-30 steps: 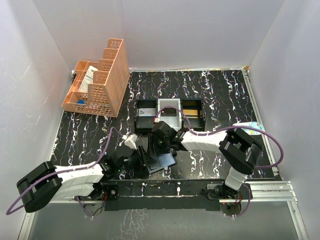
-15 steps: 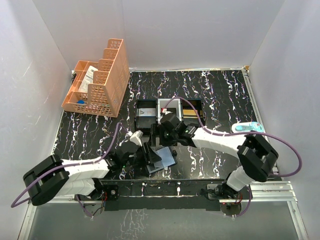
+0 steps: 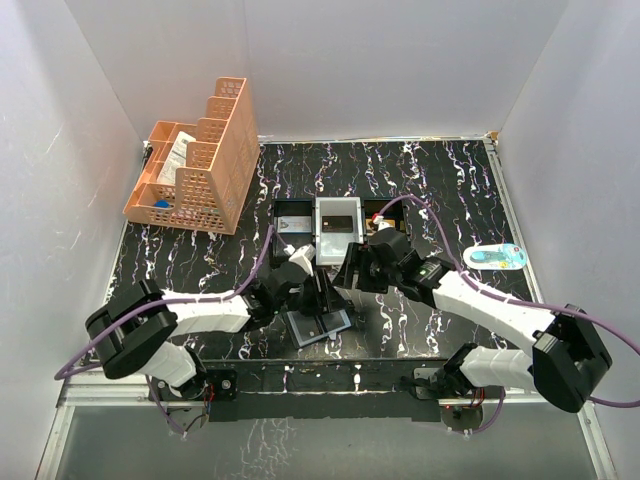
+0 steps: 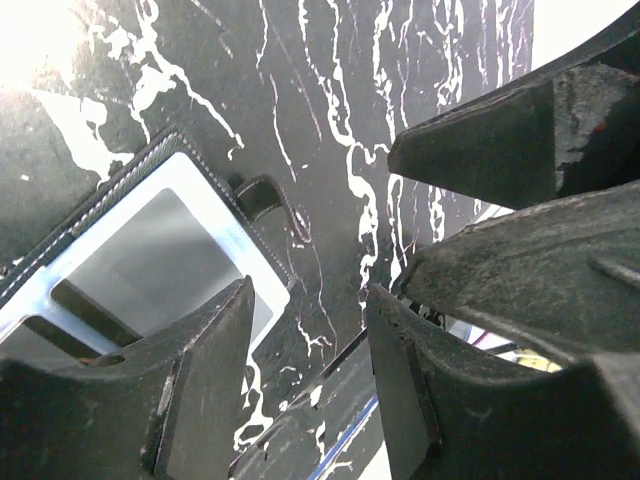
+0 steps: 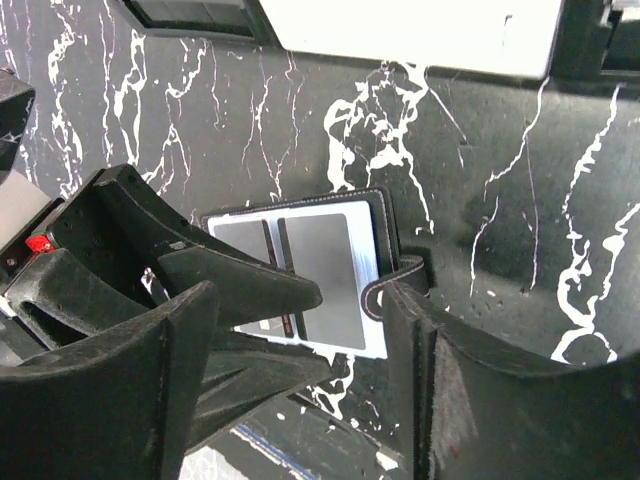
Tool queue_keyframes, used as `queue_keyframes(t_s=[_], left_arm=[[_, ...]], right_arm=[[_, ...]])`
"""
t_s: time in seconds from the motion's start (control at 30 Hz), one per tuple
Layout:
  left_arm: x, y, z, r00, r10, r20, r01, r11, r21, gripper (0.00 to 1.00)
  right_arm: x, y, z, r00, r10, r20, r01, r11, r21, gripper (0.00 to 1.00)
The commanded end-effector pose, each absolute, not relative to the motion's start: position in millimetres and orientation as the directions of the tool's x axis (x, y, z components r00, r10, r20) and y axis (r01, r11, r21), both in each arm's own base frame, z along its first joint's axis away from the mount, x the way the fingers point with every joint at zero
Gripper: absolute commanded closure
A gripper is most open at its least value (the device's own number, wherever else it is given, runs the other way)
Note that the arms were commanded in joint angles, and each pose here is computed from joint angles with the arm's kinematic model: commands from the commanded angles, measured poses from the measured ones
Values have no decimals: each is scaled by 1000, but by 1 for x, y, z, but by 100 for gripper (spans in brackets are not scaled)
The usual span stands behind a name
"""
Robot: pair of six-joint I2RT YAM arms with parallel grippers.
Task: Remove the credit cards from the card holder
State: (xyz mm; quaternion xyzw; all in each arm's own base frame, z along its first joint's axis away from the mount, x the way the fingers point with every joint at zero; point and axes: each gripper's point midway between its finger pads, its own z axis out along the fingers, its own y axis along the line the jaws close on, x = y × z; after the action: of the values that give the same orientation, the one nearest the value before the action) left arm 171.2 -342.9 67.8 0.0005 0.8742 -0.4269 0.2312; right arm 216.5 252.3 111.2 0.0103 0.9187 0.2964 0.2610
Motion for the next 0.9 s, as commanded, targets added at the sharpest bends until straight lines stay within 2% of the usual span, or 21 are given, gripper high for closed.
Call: queue_keyframes(t_s=[0.0, 0.17, 0.37, 0.63, 0.87], left_arm=[[164, -335, 77, -884, -187, -429, 214, 654, -726, 52], [161, -304, 91, -853, -215, -475, 206, 699, -685, 52], [156, -272, 79, -853, -246, -461, 118, 769, -628, 55], [154, -263, 76, -861, -225, -455, 91, 814, -574, 56], [152, -261, 63, -880, -221, -420, 44, 843, -536, 62]], right_arm=[[214, 261, 128, -856, 171, -487, -200, 761, 618, 42], [204, 274, 128, -881, 124, -456, -244, 708, 663, 58], [187, 297, 128, -909, 35, -416, -319, 584, 747, 70], [178, 304, 102, -932, -46, -359, -320, 570, 757, 71], [166, 311, 82, -947, -130, -293, -316, 527, 788, 71]])
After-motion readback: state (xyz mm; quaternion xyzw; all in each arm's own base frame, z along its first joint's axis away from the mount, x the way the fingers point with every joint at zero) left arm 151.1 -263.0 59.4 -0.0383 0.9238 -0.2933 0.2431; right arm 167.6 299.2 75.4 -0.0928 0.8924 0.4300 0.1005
